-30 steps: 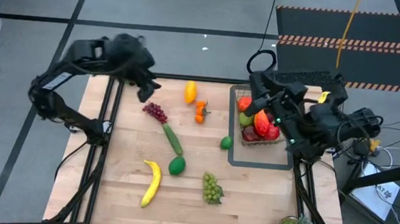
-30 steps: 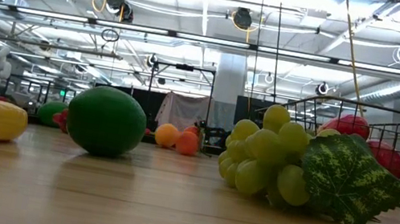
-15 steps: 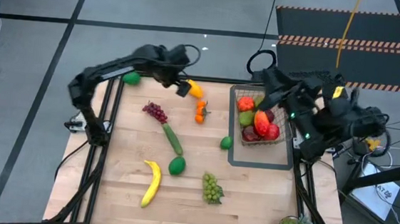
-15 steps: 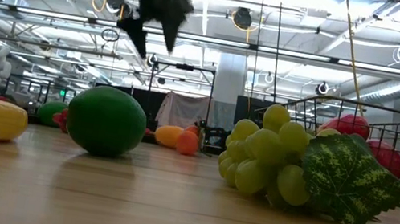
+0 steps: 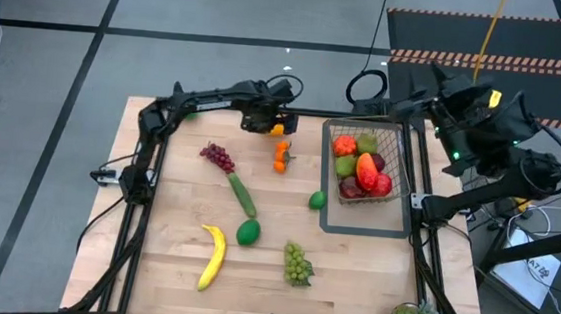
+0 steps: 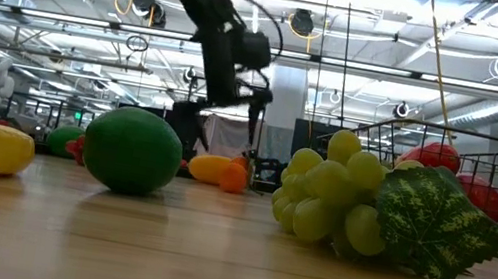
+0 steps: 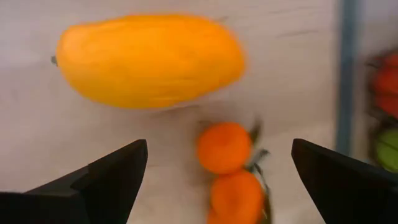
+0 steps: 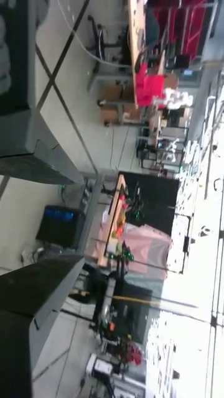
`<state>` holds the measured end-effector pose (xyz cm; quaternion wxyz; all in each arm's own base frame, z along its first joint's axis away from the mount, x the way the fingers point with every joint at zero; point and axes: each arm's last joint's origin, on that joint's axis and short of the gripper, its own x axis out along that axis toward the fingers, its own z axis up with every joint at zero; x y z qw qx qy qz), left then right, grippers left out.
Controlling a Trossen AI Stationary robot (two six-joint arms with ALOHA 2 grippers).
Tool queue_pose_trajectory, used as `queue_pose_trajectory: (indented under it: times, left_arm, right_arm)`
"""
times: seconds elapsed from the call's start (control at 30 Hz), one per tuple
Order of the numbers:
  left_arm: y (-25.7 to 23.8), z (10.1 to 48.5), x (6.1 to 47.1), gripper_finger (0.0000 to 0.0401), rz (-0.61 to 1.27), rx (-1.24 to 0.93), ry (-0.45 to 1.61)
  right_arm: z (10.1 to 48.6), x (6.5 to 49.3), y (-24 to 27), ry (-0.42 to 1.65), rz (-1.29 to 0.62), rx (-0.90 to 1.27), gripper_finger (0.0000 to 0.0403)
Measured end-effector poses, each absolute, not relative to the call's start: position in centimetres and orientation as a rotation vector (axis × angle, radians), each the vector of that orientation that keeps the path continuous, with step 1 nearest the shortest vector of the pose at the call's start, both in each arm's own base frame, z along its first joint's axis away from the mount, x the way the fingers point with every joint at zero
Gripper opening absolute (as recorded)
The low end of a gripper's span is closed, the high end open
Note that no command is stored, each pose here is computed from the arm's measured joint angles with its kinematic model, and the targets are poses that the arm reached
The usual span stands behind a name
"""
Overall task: Build produce basket
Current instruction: Put the yellow mango into the wire basket
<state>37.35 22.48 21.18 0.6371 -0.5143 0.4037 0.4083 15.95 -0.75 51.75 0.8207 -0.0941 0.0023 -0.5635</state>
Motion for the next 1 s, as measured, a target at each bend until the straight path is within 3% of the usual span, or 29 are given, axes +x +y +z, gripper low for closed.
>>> queue_pose_trajectory:
  times: [0.2,0.43,0.63,0.8,1.0]
  left_arm:
    - [22.9,18.4,37.9,0.0399,1.038,-1.288,0.925]
    - [24.3,18.8,38.2,0.0399,1.075,-1.286,0.774]
    - [25.8,18.7,36.7,0.0399,1.101,-1.314,0.816]
    - [26.4,21.7,35.2,0.0399,0.943,-1.33,0.82]
    - [25.6,26.3,33.7,0.0399,0.852,-1.083,0.796]
  right_arm:
    - [51.6,14.6,-1.4,0.031,-1.147,-0.272,0.0187]
    - [50.8,13.7,-1.9,0.111,-1.092,-0.349,0.0187]
    - [50.2,13.2,-2.1,0.12,-1.017,-0.338,0.0187]
    - [50.1,12.9,-2.1,0.125,-0.995,-0.341,0.0187]
    - [49.8,12.4,-2.2,0.135,-0.988,-0.312,0.0187]
